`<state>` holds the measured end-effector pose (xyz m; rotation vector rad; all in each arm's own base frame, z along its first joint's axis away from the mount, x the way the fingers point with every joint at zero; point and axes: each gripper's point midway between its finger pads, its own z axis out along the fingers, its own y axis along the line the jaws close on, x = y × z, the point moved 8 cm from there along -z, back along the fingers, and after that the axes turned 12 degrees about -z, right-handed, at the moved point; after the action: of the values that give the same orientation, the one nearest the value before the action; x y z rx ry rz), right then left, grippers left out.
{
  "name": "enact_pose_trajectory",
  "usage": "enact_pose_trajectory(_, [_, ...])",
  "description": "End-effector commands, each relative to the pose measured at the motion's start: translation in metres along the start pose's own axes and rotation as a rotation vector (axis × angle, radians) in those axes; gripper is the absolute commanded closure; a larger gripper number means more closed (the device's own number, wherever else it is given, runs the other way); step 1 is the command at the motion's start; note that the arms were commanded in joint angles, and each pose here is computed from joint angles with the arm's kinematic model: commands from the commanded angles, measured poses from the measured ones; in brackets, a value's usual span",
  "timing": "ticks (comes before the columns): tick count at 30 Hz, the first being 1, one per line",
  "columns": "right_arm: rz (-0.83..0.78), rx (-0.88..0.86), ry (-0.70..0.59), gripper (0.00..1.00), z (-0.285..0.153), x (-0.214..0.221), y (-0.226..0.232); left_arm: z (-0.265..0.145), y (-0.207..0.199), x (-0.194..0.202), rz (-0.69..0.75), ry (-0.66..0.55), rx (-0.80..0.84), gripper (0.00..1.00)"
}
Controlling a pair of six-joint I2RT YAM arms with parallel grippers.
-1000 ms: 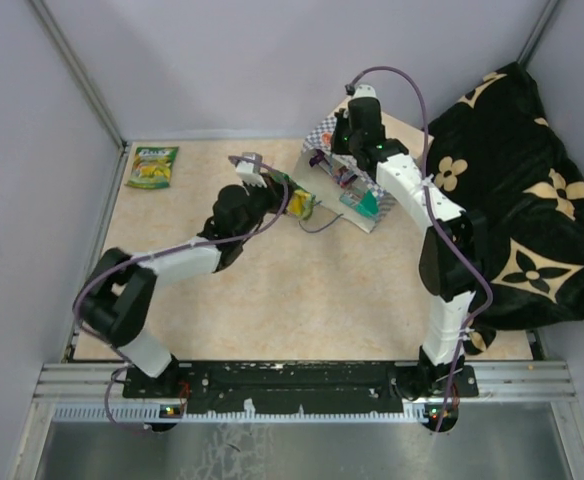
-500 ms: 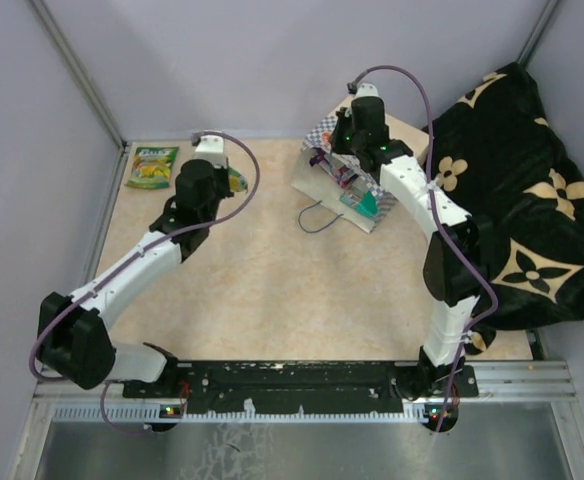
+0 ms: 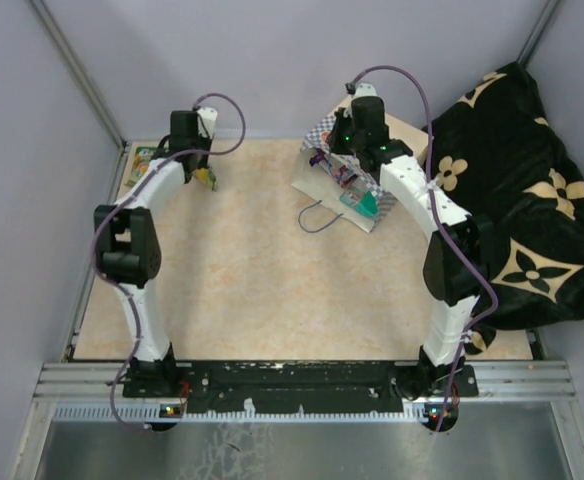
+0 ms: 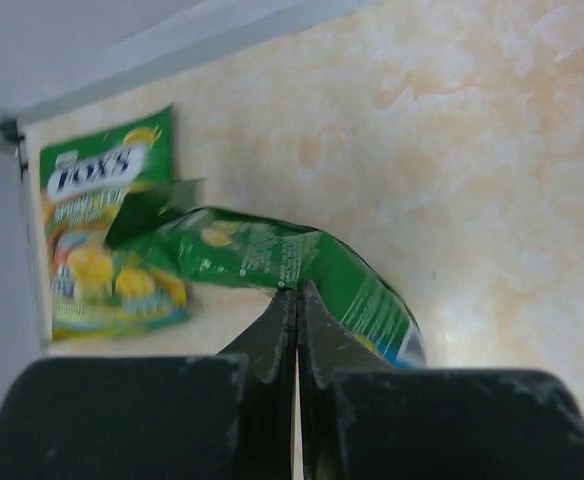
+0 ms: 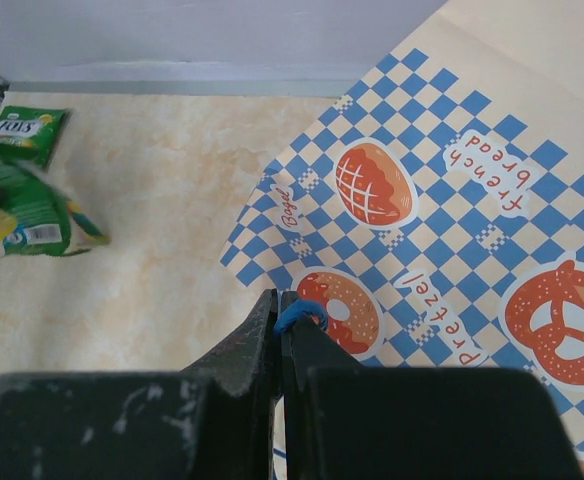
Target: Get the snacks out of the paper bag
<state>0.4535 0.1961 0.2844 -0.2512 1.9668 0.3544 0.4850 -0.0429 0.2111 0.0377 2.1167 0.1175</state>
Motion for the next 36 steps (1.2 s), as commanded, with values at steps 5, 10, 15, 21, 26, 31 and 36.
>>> enact_pose_trajectory(5, [-0.007, 0.004, -0.075, 1.00, -0.013, -0.021, -0.002, 0.107, -0.023, 0.051, 0.408, 0.257, 0.029, 1.00])
enact_pose_trajectory(10, [-0.010, 0.003, -0.063, 1.00, -0.009, -0.019, -0.002, 0.099, -0.028, 0.040, 0.427, 0.182, -0.010, 1.00])
enact_pose_trajectory(15, [0.000, -0.013, -0.061, 1.00, -0.005, -0.017, -0.001, 0.078, -0.027, 0.034, 0.532, 0.093, -0.008, 0.93])
enact_pose_trajectory(21, [0.001, -0.025, -0.059, 1.00, -0.004, -0.015, 0.003, 0.066, -0.027, 0.029, 0.463, 0.068, -0.023, 0.01])
enact_pose_trajectory(26, [-0.009, -0.015, -0.060, 1.00, -0.008, -0.016, 0.002, 0.053, -0.018, -0.004, 0.202, -0.028, 0.132, 0.01])
enact_pose_trajectory(31, [-0.010, -0.014, -0.058, 1.00, -0.008, -0.013, 0.002, 0.065, 0.003, 0.010, 0.016, 0.124, 0.221, 0.03])
enact_pose_trajectory(36, [-0.007, -0.022, -0.056, 1.00, -0.007, -0.011, 0.002, 0.072, 0.007, 0.043, -0.115, 0.199, 0.252, 0.07])
